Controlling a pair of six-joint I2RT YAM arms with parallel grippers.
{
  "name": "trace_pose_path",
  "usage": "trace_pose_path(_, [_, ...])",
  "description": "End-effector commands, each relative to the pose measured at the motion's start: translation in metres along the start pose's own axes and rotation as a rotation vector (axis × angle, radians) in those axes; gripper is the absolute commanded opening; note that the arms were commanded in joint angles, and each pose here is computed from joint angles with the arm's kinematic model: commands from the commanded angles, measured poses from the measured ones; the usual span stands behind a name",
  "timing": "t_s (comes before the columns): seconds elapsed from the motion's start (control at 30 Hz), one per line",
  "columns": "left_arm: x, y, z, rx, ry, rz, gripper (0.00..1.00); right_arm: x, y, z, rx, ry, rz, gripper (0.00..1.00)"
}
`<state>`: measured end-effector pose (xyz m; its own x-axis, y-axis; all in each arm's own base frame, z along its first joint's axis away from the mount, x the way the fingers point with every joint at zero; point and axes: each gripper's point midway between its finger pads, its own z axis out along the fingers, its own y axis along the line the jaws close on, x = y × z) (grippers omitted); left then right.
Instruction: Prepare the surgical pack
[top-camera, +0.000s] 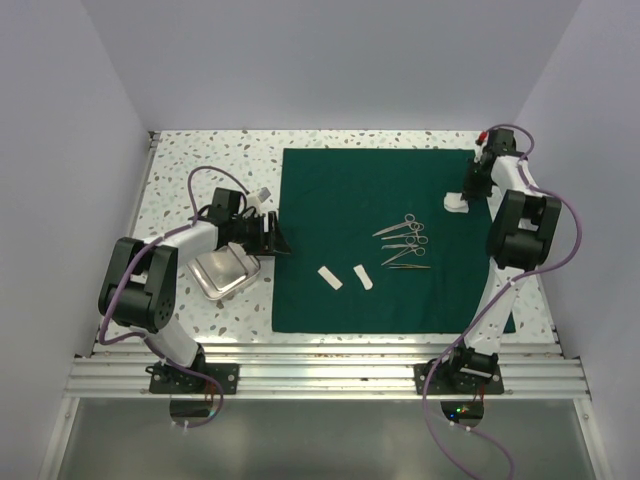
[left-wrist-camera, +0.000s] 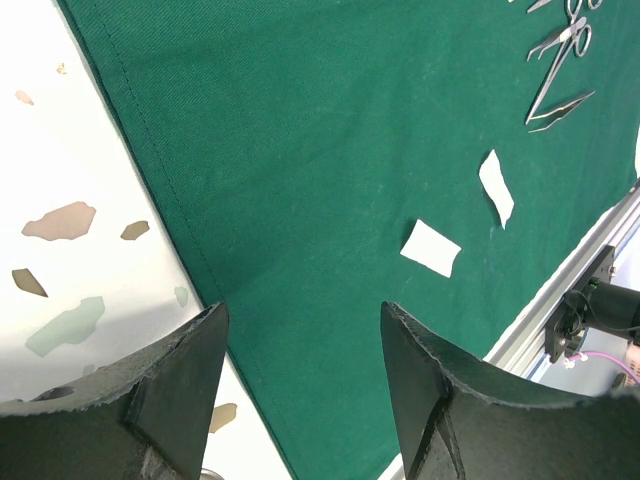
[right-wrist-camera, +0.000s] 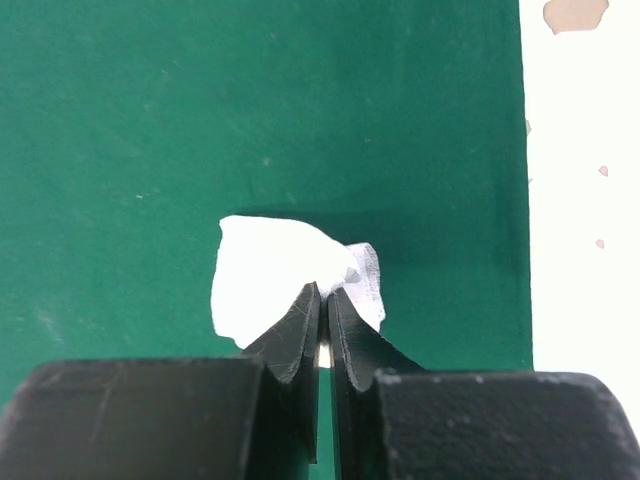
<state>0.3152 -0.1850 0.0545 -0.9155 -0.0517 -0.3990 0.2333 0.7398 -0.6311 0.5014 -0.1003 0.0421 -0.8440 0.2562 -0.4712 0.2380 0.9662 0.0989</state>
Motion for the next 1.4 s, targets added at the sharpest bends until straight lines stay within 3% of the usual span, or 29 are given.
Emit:
trace_pose_path(0.0, [-0.016,-0.007,-0.005,0.021,-0.037,0.052,0.66,-0.002,-0.006,-0.005,0.029,0.007,-0.024,0.06])
trace_pose_path(0.2, [-0.015,-0.007,-0.005,0.025,-0.034,0.051,0.66,0.003,-0.009,-0.004,0.039,0.017,-0.029,0.08])
trace_pose_path(0.6, [-0.014,-0.007,-0.004,0.030,-0.033,0.048,0.67,0.006,-0.010,-0.008,0.050,0.035,-0.009,0.42])
trace_pose_path(0.73, [-0.013,-0.007,-0.004,0.030,-0.033,0.048,0.67,0.013,-0.007,-0.003,0.033,0.060,-0.012,0.47])
trace_pose_path(1.13, [-0.013,-0.007,-0.003,0.035,-0.032,0.046,0.67,0.027,-0.005,0.013,0.009,0.107,-0.012,0.47])
trace_pose_path(1.37, [-0.015,-0.007,-0.004,0.026,-0.036,0.050,0.67,0.029,-0.003,0.016,0.001,0.114,0.004,0.34])
